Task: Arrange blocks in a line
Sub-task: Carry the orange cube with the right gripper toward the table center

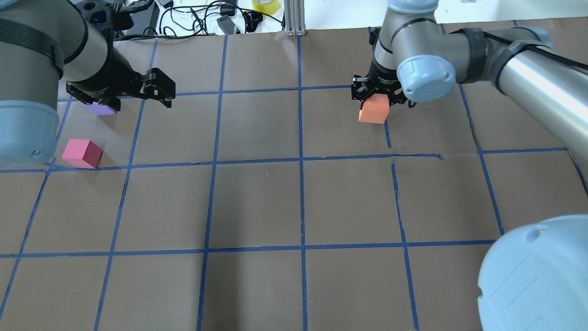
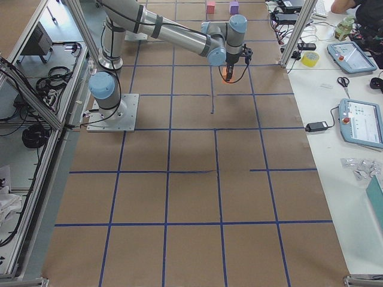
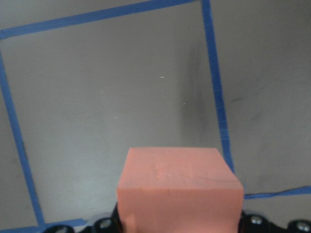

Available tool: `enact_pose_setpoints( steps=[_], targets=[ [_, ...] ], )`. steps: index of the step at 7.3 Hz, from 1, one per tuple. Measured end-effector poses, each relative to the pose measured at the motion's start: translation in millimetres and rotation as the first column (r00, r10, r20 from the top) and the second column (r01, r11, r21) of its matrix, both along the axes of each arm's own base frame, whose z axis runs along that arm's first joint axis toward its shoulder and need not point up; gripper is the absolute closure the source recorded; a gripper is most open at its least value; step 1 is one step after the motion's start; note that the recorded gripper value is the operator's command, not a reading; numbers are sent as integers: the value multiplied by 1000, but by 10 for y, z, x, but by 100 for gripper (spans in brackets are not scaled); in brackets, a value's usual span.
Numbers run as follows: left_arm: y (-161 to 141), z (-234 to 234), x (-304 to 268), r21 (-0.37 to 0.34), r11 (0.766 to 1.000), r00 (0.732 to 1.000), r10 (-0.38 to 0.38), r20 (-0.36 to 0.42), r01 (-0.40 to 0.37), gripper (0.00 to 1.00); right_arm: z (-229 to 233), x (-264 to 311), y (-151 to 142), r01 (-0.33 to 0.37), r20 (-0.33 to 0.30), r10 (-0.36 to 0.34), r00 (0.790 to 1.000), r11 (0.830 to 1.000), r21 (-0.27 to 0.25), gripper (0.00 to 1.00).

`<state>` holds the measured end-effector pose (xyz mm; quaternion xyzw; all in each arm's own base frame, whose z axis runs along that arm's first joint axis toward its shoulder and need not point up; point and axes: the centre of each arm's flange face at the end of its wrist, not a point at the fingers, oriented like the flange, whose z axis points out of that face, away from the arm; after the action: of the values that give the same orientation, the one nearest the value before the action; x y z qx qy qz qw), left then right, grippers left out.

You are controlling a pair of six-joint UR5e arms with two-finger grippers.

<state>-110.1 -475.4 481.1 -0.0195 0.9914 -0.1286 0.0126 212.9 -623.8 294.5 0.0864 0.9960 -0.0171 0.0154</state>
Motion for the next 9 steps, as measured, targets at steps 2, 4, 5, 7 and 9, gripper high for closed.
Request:
enact_pose_setpoints(
  steps=[2, 4, 5, 7, 9],
  targets=[
    [-5, -25, -9, 5, 1000, 1000, -3, -1, 3, 0, -73, 797, -52, -19, 9, 19, 1000, 1000, -17, 100],
    [55, -71, -22, 18, 1000, 1000, -7, 1, 7, 0, -186, 1309, -158, -86, 29, 88, 996, 995, -39, 100],
    [96, -90, -28, 21, 1000, 1000, -10, 1, 10, 0, -271, 1446, -216, -109, 36, 110, 993, 993, -42, 100],
    [118, -130, -30, 30, 999, 1000, -12, 3, 12, 0, -475, 1558, -330, -136, 39, 138, 990, 990, -41, 100],
    [131, -106, -35, 25, 1000, 1000, -14, 3, 14, 0, -623, 1640, -444, -165, 46, 168, 985, 984, -67, 100]
  ],
)
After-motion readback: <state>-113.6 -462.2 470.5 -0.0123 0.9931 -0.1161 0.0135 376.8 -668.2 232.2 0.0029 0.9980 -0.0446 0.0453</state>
